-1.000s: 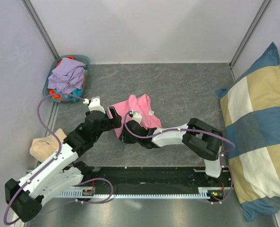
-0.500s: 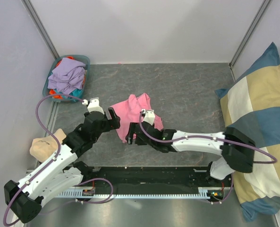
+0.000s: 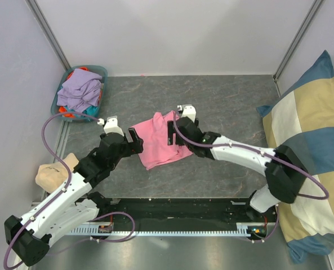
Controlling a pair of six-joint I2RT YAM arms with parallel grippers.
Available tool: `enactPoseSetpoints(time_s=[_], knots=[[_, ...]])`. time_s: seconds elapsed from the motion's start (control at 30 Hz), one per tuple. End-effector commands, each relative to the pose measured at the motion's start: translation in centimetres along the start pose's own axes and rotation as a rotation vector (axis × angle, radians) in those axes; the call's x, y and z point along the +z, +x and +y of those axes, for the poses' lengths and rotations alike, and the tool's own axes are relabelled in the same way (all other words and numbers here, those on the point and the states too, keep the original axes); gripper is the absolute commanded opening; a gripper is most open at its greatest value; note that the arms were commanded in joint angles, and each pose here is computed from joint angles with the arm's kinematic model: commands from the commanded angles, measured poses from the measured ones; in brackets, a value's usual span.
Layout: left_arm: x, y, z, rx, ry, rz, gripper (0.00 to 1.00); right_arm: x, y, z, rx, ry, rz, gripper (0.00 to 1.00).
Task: Fold and stack the t-shirts
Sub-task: Fold the tshirt
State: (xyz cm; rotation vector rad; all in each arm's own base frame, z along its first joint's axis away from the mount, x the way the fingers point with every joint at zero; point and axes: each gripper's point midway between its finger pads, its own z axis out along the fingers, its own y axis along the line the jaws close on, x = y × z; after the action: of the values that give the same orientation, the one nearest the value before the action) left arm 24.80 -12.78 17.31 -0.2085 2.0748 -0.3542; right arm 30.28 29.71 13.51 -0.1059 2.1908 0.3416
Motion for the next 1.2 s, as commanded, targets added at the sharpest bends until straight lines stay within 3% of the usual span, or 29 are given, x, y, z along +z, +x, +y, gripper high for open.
enactPoseSetpoints(time_s=[0.0,0.2,0.4,0.57,0.97,1.07,1.1,1.17], knots=[[-0.5,-0.9,-0.4,-0.044,0.015,-0.032,0.99,4.5,-2.6,-0.1,-0.223,-0.07,0.007,0.85],[-0.7,-0.9,-0.4,-0.046,0.017,-0.03,0.99,7.2,-3.9,0.8,-0.248,-0.187,0.04,0.81],[-0.7,-0.5,0.0,-0.047,0.008,-0.022,0.99,6.2,-4.5,2.5,-0.248,-0.282,0.035,0.78],[-0.4,-0.1,0.0,-0.052,0.006,-0.012,0.99,5.9,-3.3,3.8,-0.252,-0.373,0.078,0.77],[-0.5,-0.2,0.2,-0.043,0.0,-0.019,0.99,9.2,1.0,3.7,-0.255,-0.379,0.181,0.74],[-0.5,-0.1,0.4,-0.041,-0.004,-0.021,0.99,9.6,1.3,3.6,-0.254,-0.38,0.188,0.66],[-0.5,0.0,0.5,-0.04,-0.006,-0.021,1.0,9.6,1.3,3.6,-0.253,-0.379,0.186,0.52],[-0.5,0.1,0.6,-0.038,-0.01,-0.018,0.99,9.4,1.0,3.8,-0.248,-0.382,0.177,0.37]])
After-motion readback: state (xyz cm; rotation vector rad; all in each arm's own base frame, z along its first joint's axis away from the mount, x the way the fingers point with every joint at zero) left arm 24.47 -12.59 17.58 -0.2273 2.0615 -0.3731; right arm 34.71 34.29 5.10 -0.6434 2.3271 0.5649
